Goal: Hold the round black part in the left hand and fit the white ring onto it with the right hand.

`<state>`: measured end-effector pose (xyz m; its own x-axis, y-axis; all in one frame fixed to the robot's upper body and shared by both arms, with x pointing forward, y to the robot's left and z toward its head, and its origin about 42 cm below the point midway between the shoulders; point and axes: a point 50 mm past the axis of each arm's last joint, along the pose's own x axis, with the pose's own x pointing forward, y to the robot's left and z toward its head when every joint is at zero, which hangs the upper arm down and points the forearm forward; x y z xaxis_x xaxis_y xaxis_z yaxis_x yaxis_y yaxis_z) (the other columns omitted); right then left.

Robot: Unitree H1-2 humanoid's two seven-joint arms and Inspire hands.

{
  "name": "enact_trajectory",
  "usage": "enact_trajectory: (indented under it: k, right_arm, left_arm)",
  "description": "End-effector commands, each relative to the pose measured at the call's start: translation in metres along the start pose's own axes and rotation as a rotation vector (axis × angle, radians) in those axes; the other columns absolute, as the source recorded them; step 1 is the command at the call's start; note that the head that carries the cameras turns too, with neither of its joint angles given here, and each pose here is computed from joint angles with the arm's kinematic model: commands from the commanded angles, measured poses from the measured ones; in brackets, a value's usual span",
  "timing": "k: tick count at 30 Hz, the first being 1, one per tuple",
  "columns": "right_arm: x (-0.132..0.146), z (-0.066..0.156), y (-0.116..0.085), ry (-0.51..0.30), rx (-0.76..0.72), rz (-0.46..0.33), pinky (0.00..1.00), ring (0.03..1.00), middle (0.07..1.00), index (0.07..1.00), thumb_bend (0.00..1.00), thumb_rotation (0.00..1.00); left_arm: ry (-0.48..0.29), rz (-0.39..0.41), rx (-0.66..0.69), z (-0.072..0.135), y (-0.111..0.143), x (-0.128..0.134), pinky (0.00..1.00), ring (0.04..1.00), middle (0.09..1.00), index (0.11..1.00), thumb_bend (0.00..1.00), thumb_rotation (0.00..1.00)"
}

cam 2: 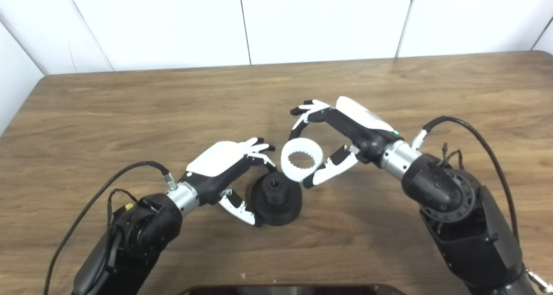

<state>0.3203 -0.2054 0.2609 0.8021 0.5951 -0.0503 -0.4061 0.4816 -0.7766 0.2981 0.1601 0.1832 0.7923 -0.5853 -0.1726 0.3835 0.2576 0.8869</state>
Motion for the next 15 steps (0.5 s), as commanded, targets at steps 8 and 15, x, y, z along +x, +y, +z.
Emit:
enact_trajectory:
  k: [8, 15]
  right_arm:
    - [0.008, 0.019, -0.004, -0.079, -0.042, -0.012, 0.85, 0.970, 0.880, 0.491, 0.52, 0.15]
    - [0.012, 0.020, 0.003, -0.082, -0.028, 0.006, 0.85, 0.974, 0.881, 0.491, 0.52, 0.15]
  left_arm:
    - [-0.021, 0.050, 0.041, 0.004, 0.016, 0.006, 0.94, 1.000, 0.947, 0.660, 0.88, 0.20]
    - [-0.027, 0.054, 0.036, 0.004, 0.017, 0.006, 0.94, 1.000, 0.946, 0.658, 0.88, 0.20]
